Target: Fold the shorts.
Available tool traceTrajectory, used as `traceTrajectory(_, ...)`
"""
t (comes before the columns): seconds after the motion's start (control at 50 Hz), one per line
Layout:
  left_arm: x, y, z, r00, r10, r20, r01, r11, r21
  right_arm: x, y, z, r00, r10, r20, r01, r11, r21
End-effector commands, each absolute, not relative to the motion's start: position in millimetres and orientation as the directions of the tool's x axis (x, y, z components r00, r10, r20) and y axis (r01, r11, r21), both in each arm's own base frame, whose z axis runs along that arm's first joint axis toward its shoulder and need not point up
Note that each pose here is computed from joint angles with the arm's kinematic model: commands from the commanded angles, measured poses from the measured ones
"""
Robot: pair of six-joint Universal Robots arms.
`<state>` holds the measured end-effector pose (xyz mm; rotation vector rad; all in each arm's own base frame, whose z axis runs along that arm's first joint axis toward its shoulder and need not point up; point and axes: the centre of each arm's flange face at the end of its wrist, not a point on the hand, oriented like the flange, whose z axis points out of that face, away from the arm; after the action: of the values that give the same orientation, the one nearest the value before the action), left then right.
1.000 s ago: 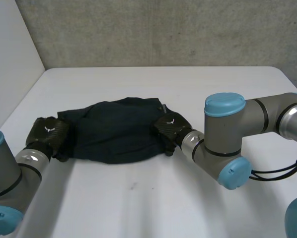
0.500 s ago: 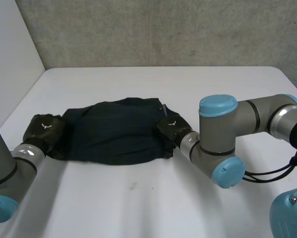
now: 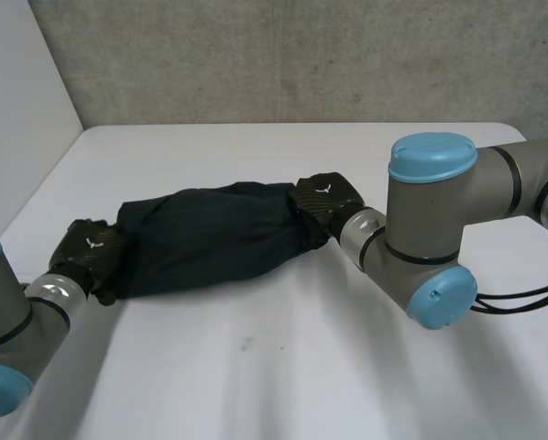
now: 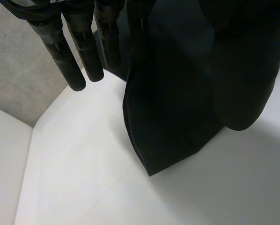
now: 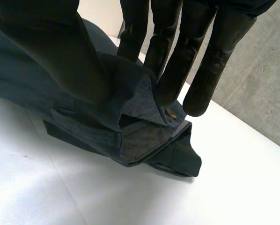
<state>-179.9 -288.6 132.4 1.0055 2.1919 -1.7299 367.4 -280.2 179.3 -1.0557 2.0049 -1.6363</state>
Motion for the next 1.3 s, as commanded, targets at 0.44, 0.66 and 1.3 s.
traceTrajectory(0.44,-186,-302,118,-0.745,0.429,-0.512,0.602,0.099,-0.793,360,-276,185,-0.701,-0.707,0.094,-0.262,0.132,-0.956)
traceTrajectory(0.66,-189,-309,115,-0.745,0.433,-0.508,0.598,0.096,-0.796,360,-276,182,-0.7,-0.708,0.092,-0.266,0.139,-0.954)
traceTrajectory(1.3,-205,-267,233,-0.854,0.442,-0.275,0.302,-0.011,-0.953,316,-276,279,-0.743,-0.628,0.231,-0.257,-0.051,-0.965)
